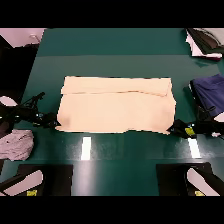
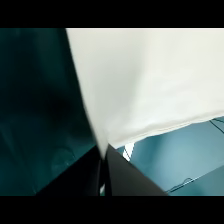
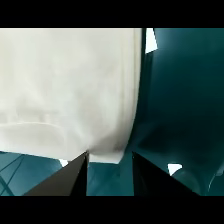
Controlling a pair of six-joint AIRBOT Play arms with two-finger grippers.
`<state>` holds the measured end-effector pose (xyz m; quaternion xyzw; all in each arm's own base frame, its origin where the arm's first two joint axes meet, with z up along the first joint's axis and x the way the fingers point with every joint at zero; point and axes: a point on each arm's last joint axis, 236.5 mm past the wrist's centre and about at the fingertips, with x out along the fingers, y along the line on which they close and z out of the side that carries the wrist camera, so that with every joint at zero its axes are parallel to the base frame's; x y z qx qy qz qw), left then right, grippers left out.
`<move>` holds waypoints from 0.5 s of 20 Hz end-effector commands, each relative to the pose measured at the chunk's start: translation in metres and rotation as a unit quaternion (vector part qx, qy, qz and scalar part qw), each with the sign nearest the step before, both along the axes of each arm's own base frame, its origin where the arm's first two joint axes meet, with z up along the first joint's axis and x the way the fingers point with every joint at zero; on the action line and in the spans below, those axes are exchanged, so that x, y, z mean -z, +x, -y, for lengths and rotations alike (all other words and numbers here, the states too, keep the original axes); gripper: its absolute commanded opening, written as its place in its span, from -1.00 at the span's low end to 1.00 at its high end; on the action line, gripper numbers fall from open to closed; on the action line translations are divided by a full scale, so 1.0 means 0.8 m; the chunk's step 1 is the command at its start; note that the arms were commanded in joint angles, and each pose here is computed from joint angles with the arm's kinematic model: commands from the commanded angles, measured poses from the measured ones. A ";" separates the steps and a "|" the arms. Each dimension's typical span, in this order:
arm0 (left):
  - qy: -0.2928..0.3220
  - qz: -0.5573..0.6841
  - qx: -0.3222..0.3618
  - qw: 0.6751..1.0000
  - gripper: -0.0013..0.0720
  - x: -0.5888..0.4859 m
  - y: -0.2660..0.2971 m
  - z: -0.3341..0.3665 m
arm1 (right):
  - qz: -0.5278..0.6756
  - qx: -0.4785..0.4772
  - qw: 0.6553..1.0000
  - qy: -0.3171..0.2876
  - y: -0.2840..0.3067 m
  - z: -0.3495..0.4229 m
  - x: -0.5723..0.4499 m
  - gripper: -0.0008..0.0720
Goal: Fold the shirts.
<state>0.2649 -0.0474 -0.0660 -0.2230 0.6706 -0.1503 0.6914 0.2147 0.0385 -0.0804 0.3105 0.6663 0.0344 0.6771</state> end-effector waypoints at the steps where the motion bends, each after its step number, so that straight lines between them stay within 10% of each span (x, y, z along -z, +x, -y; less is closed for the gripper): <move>1: 0.000 0.000 0.000 1.000 -0.91 -0.001 0.000 0.000 | -0.002 -0.026 1.000 0.002 -0.005 -0.013 0.000 -0.55; 2: 0.000 -0.001 0.001 1.000 -0.91 -0.001 0.000 0.000 | 0.004 -0.052 0.999 0.000 -0.006 -0.021 0.000 -0.91; 10: 0.023 0.009 0.031 0.999 -0.92 -0.026 -0.017 -0.008 | 0.012 -0.148 0.978 -0.150 -0.024 0.042 -0.064 -0.93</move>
